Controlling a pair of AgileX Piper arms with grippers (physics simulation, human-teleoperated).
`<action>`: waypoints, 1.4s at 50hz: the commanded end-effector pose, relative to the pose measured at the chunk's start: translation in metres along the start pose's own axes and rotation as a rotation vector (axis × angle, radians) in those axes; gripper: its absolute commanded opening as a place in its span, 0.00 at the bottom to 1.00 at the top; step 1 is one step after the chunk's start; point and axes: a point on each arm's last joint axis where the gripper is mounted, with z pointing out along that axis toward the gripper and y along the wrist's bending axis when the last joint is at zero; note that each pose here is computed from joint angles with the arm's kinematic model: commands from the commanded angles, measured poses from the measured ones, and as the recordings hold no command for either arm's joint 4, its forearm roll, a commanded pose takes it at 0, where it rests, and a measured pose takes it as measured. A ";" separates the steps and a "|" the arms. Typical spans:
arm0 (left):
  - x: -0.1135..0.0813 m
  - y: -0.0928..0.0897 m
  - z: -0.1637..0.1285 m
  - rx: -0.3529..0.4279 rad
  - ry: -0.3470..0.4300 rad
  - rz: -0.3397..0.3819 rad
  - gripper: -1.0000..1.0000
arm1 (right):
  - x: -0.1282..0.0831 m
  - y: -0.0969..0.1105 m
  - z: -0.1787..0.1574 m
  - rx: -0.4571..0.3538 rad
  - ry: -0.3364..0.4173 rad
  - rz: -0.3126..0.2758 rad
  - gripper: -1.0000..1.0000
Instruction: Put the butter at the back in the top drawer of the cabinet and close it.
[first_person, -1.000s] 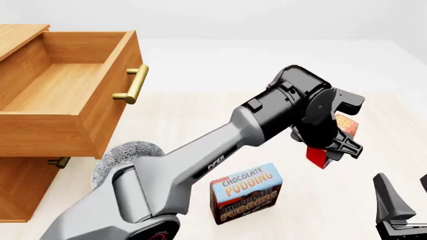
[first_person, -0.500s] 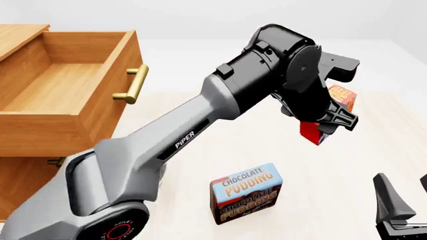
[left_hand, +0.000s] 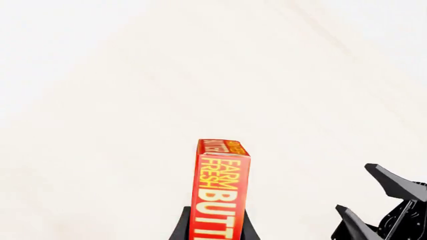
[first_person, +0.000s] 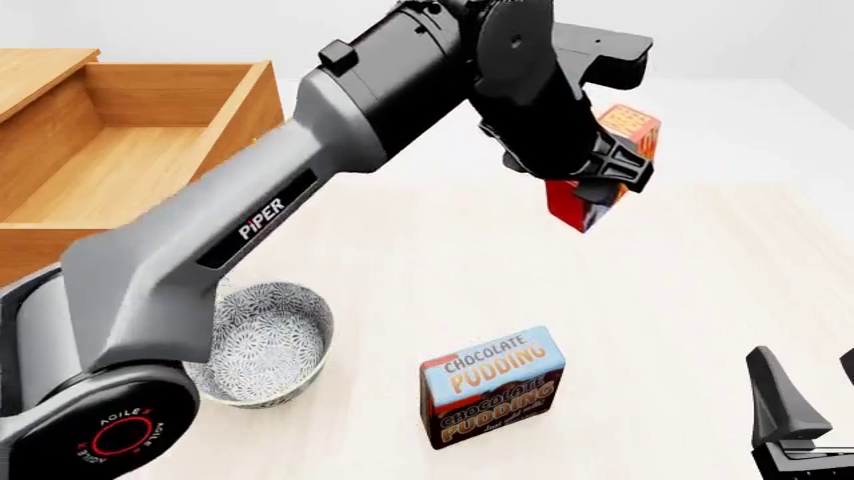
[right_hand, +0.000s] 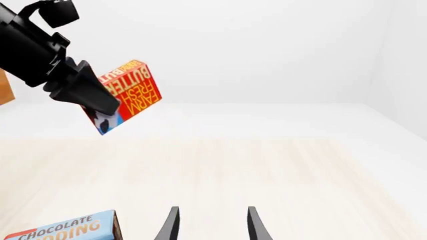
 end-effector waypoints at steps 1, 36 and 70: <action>-0.004 0.025 -0.039 -0.032 -0.054 0.017 0.00 | 0.000 0.000 0.000 0.000 0.000 0.000 1.00; 0.005 0.078 -0.116 -0.134 -0.128 0.005 0.00 | 0.000 0.000 0.000 0.000 0.000 0.000 1.00; 0.035 0.111 -0.178 -0.231 -0.148 -0.006 0.00 | 0.000 0.000 0.000 0.000 0.000 0.000 1.00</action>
